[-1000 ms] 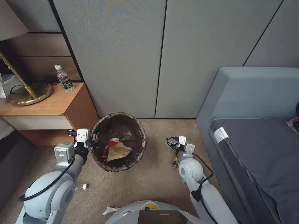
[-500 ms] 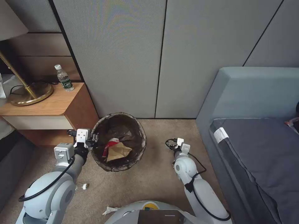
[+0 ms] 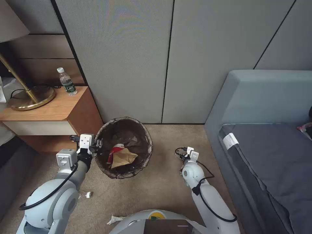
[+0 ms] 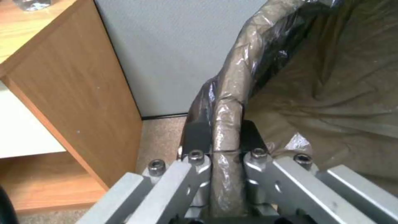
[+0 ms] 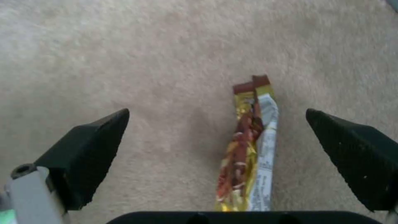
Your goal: Pick up the trash bin, then pick up the garbage from the floor and place it into the trash bin.
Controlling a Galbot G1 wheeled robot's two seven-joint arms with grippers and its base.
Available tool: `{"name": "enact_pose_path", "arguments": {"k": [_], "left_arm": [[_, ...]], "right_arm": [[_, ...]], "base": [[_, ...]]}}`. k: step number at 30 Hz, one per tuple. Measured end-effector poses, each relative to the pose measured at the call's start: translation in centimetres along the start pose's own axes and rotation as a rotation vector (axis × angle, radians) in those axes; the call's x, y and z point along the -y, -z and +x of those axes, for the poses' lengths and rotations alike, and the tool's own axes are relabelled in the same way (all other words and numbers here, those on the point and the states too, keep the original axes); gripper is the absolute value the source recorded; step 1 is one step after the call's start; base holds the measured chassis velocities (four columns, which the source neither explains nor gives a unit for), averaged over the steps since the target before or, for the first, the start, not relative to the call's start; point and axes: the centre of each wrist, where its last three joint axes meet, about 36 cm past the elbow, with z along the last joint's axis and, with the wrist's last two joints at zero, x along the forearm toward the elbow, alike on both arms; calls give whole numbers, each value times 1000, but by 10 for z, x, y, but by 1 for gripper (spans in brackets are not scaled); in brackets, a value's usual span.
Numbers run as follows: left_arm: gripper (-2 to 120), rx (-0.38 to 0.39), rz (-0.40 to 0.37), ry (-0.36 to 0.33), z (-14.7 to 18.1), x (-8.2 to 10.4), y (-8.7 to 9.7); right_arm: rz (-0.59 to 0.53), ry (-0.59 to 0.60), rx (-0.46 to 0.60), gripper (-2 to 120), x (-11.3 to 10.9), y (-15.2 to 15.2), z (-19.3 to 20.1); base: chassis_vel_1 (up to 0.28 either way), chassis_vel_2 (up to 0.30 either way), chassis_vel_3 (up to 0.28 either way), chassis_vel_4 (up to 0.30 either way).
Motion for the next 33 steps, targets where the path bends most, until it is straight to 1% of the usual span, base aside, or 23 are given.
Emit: {"name": "enact_pose_path", "arguments": {"k": [6, 13, 19, 33], "left_arm": [[3, 1, -3, 0, 0, 0, 0], [3, 2, -3, -4, 0, 1, 0], [3, 3, -4, -4, 0, 1, 0], [3, 1, -5, -7, 0, 1, 0]], "right_arm": [[-4, -6, -8, 100, 8, -12, -15], [11, -13, -23, 100, 8, -21, -28], [20, -45, -50, 100, 9, -33, -46], [19, -68, -80, 100, 15, -46, -54]], "base": [[0, 0, 0, 0], [0, 0, 0, 0], [0, 0, 0, 0], [0, 0, 0, 0]]}}
